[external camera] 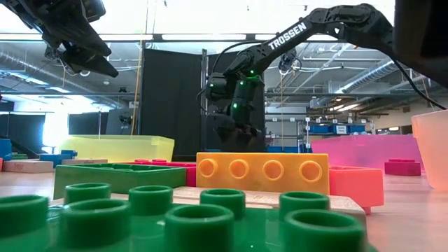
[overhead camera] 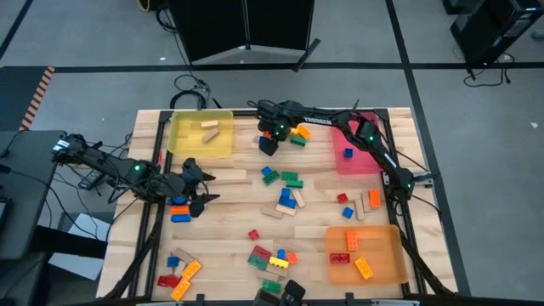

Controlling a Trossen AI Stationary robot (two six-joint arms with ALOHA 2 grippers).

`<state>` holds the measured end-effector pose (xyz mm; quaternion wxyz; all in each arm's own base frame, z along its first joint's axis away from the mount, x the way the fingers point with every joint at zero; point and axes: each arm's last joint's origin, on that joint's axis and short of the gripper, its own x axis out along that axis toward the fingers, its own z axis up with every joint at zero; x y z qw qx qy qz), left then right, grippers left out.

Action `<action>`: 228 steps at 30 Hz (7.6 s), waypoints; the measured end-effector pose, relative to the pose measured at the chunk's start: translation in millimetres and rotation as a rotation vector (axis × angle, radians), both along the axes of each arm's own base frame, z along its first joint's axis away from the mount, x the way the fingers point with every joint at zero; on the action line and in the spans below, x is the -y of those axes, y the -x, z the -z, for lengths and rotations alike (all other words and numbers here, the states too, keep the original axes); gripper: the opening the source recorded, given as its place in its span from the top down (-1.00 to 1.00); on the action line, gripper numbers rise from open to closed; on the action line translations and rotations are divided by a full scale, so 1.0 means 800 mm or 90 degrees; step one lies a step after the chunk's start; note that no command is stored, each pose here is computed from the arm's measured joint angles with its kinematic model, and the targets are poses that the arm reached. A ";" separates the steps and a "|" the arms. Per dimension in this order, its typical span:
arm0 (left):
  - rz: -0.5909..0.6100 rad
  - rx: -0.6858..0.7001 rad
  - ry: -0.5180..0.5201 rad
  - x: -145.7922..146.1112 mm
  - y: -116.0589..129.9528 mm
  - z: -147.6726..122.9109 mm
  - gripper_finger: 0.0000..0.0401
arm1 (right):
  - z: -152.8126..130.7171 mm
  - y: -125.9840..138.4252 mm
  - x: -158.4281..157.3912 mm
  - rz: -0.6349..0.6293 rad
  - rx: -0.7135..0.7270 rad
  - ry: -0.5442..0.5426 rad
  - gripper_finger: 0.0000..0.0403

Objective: Sort blocks by size

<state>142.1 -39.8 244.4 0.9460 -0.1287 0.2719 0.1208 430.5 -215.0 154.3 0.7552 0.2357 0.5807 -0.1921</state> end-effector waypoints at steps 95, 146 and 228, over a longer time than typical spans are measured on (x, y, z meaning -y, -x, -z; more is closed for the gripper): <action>-0.333 0.521 0.232 -0.085 -0.122 -0.032 -0.61 | -0.222 0.012 -0.257 -0.113 0.175 0.458 0.40; -0.546 0.140 0.217 -0.220 -0.022 0.021 0.70 | -0.205 0.036 -0.241 0.011 0.085 0.348 -0.41; -0.311 -0.248 0.214 -0.061 0.004 -0.026 0.90 | -0.132 0.232 -0.307 0.102 0.417 0.049 0.00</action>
